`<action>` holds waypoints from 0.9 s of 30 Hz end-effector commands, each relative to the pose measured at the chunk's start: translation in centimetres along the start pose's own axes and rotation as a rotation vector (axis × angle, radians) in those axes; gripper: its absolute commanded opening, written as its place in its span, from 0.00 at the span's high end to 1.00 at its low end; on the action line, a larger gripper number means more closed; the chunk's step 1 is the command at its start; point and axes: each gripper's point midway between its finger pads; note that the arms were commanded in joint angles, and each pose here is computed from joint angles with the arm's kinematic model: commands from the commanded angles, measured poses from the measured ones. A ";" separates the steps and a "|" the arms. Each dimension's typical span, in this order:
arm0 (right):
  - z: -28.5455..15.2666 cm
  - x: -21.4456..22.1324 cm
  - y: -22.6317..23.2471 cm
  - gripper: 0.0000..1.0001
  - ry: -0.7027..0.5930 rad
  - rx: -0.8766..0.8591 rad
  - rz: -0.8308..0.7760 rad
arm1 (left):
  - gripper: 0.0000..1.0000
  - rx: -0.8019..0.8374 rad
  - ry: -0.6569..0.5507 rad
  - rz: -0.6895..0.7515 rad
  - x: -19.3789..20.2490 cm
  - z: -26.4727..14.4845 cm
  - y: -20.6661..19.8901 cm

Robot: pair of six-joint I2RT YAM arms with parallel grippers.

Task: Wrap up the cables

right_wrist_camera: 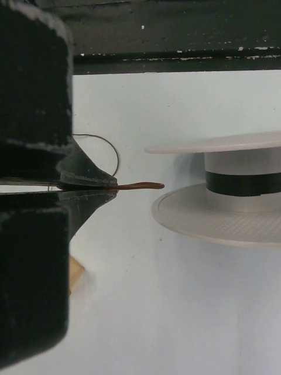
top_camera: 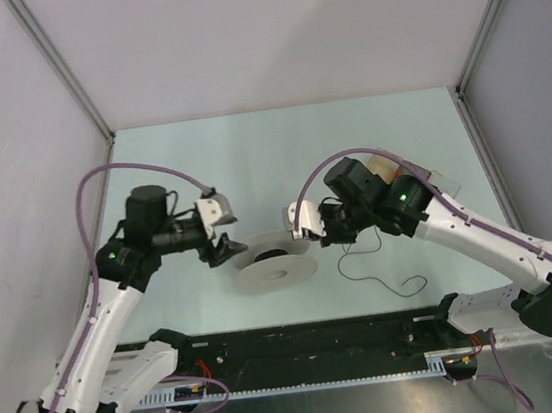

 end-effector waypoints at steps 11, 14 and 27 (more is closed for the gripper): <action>6.2 -0.9 0.1 1.00 0.019 -0.077 -0.024 | 0.57 0.092 -0.092 0.054 4.2 1.0 0.3; 7.3 -0.6 0.1 1.00 0.039 -0.091 -0.016 | 0.62 0.110 -0.085 0.067 4.8 1.6 0.1; 10.7 -2.0 0.4 1.00 0.002 -0.089 0.099 | 0.56 0.154 -0.175 0.116 4.4 2.8 -0.2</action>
Point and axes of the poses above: each gripper's point midway between its finger pads, its own z axis out along the fingers, its own y axis along the line the jaws close on, x = y × z, and after that the axes turned 14 degrees about z, right-handed
